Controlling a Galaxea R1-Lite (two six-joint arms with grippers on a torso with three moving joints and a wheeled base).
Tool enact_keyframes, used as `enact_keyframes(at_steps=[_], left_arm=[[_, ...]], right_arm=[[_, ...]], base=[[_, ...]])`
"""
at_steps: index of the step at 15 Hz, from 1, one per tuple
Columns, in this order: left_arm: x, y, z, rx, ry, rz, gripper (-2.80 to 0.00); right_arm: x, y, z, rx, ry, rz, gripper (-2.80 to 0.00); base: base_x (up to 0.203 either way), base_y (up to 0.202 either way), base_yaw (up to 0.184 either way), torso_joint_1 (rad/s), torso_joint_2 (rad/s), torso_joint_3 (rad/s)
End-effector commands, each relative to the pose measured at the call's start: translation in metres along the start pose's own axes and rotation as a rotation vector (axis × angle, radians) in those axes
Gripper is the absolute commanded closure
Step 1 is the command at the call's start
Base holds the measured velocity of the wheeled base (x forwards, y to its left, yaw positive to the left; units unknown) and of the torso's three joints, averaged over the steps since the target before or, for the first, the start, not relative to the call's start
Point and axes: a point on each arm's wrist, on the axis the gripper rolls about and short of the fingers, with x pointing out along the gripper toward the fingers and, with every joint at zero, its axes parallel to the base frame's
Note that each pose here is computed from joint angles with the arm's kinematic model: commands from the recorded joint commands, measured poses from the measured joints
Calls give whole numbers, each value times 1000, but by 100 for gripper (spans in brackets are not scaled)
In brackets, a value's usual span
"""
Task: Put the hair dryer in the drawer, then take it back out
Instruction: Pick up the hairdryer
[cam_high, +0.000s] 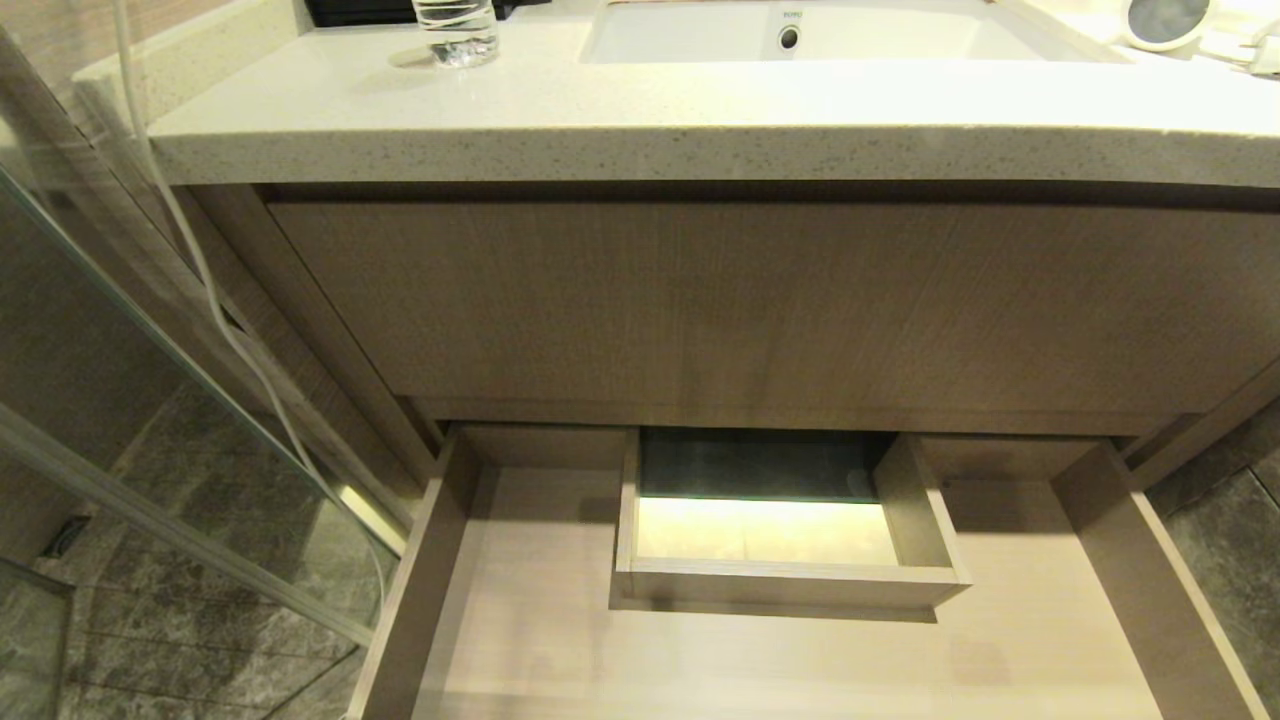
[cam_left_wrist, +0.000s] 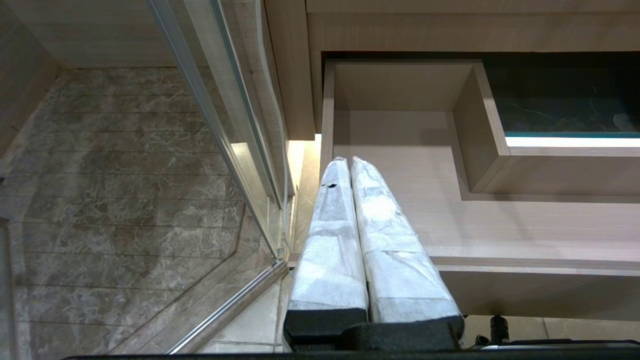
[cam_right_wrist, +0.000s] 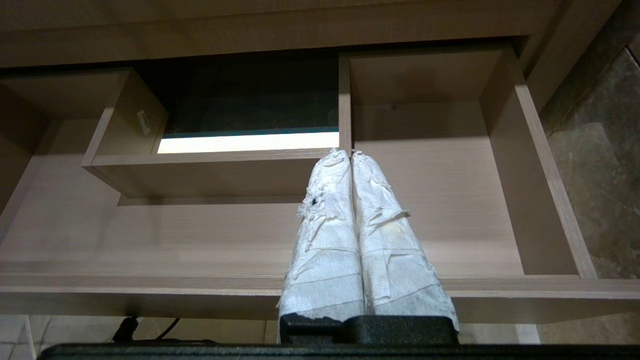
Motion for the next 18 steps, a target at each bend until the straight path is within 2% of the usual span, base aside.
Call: enact_keyframes(at_steps=[1,15,18], left_arm=[[0,0,0,0,0,0,0],[0,0,0,0,0,0,0],[0,0,0,0,0,0,0]], right_arm=[[0,0,0,1,3,0,0],[0,0,0,0,1,0,0],[0,0,0,1,3,-1,0]], base=[[0,0,0,0,0,0],[0,0,0,0,-5,-3],[0,0,0,78,-328,-233]])
